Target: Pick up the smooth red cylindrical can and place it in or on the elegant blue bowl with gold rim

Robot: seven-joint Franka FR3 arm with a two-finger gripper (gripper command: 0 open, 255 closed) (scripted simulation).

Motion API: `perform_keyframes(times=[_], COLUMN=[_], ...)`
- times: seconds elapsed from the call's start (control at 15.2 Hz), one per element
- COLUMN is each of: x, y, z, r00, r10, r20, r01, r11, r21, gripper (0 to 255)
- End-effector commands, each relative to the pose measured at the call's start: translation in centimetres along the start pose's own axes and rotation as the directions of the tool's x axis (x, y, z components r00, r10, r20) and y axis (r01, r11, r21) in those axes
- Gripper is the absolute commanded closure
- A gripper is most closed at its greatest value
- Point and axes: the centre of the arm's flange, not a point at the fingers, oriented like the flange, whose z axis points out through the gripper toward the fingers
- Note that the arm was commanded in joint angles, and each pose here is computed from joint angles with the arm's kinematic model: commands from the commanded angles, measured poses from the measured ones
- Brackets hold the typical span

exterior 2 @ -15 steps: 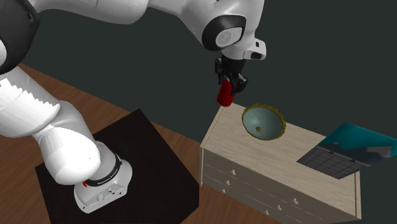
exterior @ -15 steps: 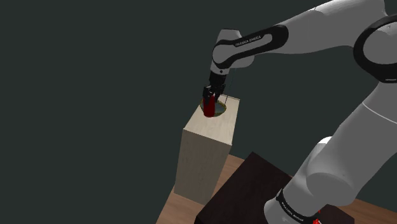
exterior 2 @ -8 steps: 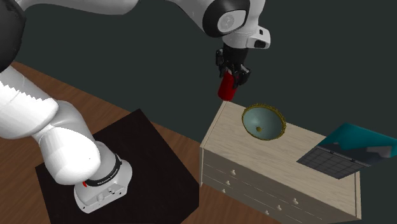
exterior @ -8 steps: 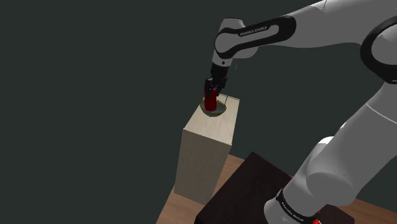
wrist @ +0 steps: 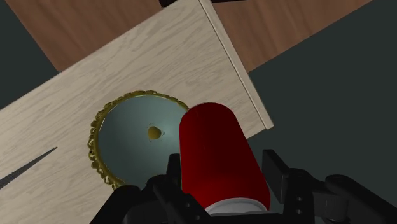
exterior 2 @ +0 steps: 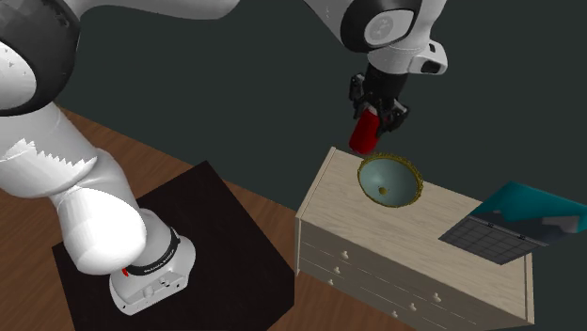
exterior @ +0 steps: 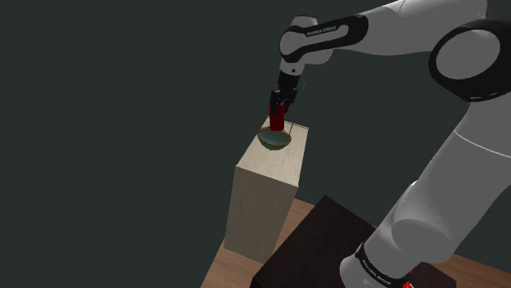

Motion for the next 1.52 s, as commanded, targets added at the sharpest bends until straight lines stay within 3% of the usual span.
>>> perform_keyframes(times=[0.0, 0.33, 1.45], x=[1.3, 3.9, 3.9], y=[2.7, 8.4, 8.7], z=[-0.4, -1.6, 7.4], r00=[1.0, 1.0, 1.0], r10=[-0.001, -0.001, -0.001], r20=[0.0, 0.0, 0.0], r01=[0.001, 0.001, 0.001], r11=[1.0, 1.0, 1.0], r21=[0.0, 0.0, 0.0], gripper=[255, 255, 255])
